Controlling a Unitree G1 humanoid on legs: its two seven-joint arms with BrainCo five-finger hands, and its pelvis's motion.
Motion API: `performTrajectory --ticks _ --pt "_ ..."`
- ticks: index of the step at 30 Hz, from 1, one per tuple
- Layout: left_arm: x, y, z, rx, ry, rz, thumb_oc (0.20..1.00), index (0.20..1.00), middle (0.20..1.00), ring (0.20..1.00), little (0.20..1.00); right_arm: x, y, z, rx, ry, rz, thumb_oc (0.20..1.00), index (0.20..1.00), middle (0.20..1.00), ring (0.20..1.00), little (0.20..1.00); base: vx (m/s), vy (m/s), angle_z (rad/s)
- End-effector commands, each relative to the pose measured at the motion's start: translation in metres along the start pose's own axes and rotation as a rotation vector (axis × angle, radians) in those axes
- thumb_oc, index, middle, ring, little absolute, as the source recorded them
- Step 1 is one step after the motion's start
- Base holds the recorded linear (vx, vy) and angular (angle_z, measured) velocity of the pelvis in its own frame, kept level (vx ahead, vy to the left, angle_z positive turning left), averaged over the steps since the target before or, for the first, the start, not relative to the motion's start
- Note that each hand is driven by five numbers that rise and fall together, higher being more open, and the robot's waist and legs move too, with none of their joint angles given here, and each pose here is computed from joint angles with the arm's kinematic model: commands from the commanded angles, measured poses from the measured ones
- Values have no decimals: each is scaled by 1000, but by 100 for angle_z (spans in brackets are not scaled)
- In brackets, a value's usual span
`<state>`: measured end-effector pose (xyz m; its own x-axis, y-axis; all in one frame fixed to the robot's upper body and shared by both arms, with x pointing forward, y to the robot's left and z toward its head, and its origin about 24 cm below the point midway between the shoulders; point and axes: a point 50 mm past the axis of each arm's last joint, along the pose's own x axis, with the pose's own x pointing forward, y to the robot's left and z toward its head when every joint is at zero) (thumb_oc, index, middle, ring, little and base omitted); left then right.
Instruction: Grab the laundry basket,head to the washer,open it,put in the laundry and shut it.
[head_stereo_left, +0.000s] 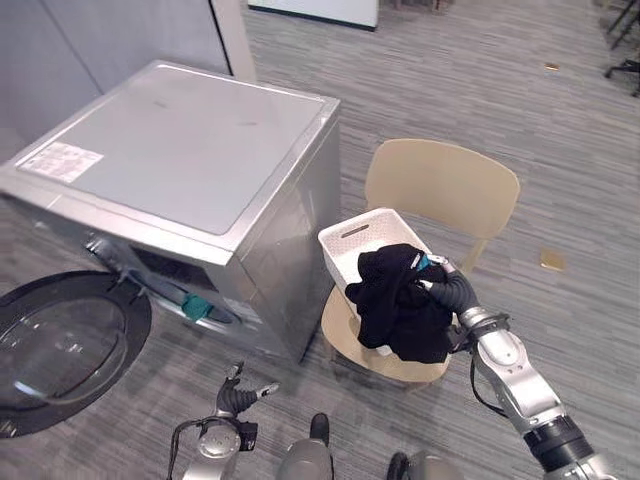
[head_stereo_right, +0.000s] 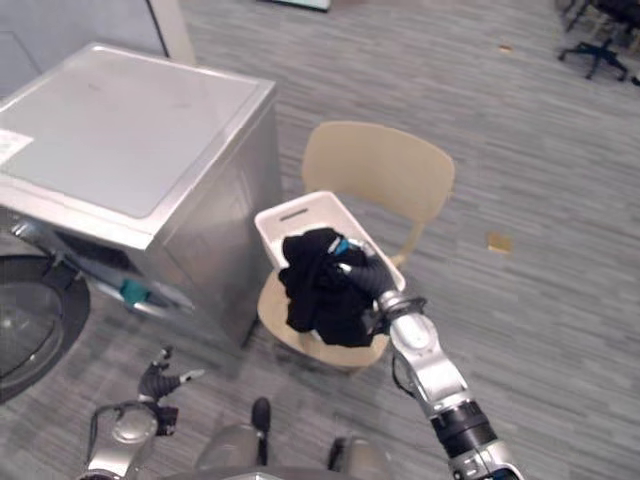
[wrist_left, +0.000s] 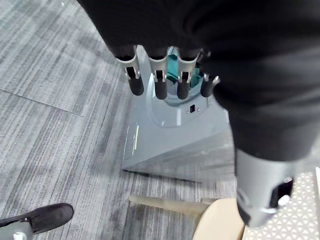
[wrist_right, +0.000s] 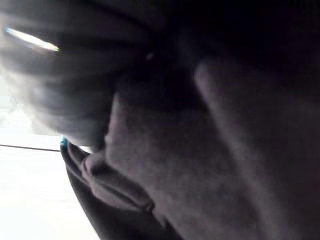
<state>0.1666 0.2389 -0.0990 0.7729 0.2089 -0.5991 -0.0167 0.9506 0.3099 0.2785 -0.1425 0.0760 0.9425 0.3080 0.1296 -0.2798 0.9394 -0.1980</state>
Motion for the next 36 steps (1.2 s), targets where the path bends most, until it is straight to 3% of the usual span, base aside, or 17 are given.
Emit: performTrajectory --ticks 1,6,12,18,22,23,24,25,31,36 --pt "0 2 11 -51 -69 37 1000 1000 1000 1000 1000 16 0 48 57 -260 -48 200 200 200 200 200 -551 -376 62" --pt "-4 -11 33 -94 -175 -14 1000 1000 1000 1000 1000 13 -8 47 49 -247 -77 200 200 200 200 200 -386 -106 99" --pt "-19 -30 126 92 -595 -169 1000 1000 1000 1000 1000 12 6 49 47 -243 35 200 200 200 200 200 -157 91 156" --pt "-40 -66 192 208 -898 -268 1000 1000 1000 1000 1000 28 57 56 292 -255 213 200 200 200 200 200 74 179 42" --pt "-45 -79 212 231 -976 -297 1000 1000 1000 1000 1000 35 77 64 384 -265 273 200 200 200 200 200 23 106 -13" --pt "-50 -94 228 253 -1039 -322 586 586 586 586 586 39 99 68 460 -253 342 200 200 200 200 200 12 106 2" --pt "-49 -100 234 260 -1051 -319 200 200 200 200 200 40 112 68 502 -232 383 639 639 639 639 639 16 119 -8" --pt "-47 -100 235 258 -1046 -309 200 200 200 200 200 39 117 66 517 -217 403 1000 1000 1000 1000 1000 -2 55 -20" --pt "-38 -79 226 223 -989 -220 200 200 200 200 200 30 111 54 492 -170 413 1000 1000 1000 1000 1000 -6 14 -13" --pt "-28 -41 196 149 -865 -100 200 200 200 200 200 14 56 30 209 -123 239 1000 1000 1000 1000 1000 -5 -18 2"
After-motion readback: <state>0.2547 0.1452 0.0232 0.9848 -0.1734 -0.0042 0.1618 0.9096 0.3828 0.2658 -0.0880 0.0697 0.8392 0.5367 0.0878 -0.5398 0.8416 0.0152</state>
